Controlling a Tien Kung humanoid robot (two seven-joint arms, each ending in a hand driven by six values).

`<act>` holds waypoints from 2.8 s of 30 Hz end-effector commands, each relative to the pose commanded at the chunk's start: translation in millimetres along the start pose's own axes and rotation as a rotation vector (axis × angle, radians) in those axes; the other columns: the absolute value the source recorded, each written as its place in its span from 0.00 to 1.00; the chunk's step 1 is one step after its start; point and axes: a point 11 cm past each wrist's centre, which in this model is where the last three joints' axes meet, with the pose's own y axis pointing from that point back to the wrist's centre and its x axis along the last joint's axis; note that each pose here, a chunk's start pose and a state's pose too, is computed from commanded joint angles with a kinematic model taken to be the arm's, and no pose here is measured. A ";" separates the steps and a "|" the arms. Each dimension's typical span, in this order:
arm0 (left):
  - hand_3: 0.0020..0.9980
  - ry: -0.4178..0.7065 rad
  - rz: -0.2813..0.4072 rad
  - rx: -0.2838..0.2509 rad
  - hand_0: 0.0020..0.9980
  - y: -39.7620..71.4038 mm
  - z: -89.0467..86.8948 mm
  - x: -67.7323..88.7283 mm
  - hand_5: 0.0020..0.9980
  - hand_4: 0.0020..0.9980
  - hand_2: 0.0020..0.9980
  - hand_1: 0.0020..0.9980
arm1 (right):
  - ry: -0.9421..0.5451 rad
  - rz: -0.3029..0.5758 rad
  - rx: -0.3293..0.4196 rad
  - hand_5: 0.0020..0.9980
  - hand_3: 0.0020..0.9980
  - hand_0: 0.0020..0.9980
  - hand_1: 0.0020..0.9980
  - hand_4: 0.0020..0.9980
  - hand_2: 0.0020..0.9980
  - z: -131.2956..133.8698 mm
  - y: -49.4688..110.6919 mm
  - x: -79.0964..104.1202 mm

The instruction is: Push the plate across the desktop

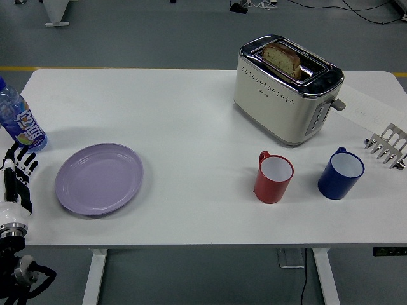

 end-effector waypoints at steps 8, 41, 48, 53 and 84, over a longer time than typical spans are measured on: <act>0.96 0.021 -0.009 0.022 0.84 6.1 -13.6 -11.3 1.00 0.54 0.93 0.87 | 0.002 0.002 -0.004 0.47 0.58 0.55 0.45 0.30 0.57 1.2 -0.2 0.3; 0.93 0.051 -0.069 0.018 0.83 13.7 -20.1 -44.2 1.00 0.53 0.92 0.86 | 0.006 0.008 -0.004 0.47 0.58 0.55 0.45 0.30 0.57 3.7 -2.1 4.4; 0.93 0.062 -0.087 0.023 0.83 12.0 -20.7 -52.1 1.00 0.52 0.91 0.86 | 0.005 0.003 0.002 0.47 0.58 0.55 0.45 0.30 0.57 1.3 -1.2 2.5; 0.93 0.063 -0.108 0.029 0.83 13.7 -22.5 -59.2 1.00 0.52 0.91 0.86 | 0.006 0.002 0.003 0.47 0.58 0.55 0.45 0.30 0.57 0.3 -0.8 1.7; 0.91 0.081 -0.238 0.055 0.82 20.5 -29.6 -107.7 1.00 0.51 0.90 0.85 | 0.010 0.002 0.013 0.47 0.58 0.55 0.45 0.30 0.57 -4.6 0.7 0.4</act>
